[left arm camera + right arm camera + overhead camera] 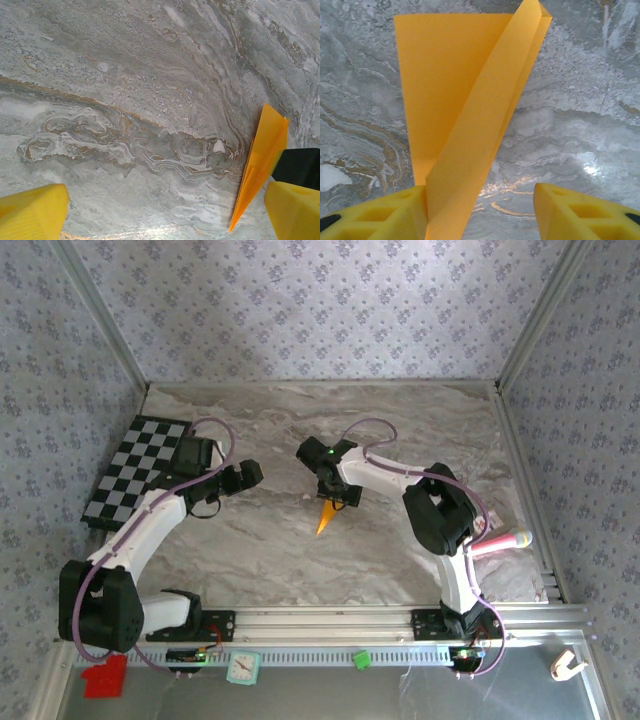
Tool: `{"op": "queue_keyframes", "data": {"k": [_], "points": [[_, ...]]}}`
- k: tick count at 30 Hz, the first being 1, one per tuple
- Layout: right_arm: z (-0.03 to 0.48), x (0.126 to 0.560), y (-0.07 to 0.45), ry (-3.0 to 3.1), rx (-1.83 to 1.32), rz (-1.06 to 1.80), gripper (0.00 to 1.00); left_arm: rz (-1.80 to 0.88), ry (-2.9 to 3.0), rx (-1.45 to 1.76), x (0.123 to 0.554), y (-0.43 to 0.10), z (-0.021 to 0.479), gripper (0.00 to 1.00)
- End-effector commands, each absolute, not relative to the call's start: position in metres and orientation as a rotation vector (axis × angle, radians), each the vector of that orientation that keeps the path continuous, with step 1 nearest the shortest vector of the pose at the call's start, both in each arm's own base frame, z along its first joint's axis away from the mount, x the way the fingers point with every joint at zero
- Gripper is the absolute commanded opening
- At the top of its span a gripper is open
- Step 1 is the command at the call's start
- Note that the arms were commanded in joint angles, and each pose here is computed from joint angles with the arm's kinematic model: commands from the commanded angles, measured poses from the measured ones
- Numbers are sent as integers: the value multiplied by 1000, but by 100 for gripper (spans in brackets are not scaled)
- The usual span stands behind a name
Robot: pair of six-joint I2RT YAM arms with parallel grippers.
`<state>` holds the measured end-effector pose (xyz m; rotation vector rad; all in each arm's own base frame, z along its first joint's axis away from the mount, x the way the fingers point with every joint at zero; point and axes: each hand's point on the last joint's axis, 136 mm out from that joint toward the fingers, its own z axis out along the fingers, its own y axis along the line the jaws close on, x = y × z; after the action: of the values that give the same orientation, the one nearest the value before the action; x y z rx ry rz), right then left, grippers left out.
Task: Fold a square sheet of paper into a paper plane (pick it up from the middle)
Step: Turn over a paper plane at the center of the table.
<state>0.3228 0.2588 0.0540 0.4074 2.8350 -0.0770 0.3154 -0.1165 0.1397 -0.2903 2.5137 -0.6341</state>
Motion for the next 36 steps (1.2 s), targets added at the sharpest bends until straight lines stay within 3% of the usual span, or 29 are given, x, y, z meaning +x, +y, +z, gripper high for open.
{"op": "queue_keyframes", "data": {"k": [1,6,16,26,36], "points": [[55,321,249,2817,453,-168,53,-654,2520,-270,312,-118,139,100],[52,320,250,2820,469,-159,42,-656,2527,-271,312,-118,137,100],[37,318,256,2868,519,-99,36,-651,2536,-271,312,-118,134,100],[64,331,252,2760,510,14,3,-649,2530,-286,313,-116,134,100],[127,366,309,2647,58,400,1,-704,2463,-444,319,-102,136,100]]}}
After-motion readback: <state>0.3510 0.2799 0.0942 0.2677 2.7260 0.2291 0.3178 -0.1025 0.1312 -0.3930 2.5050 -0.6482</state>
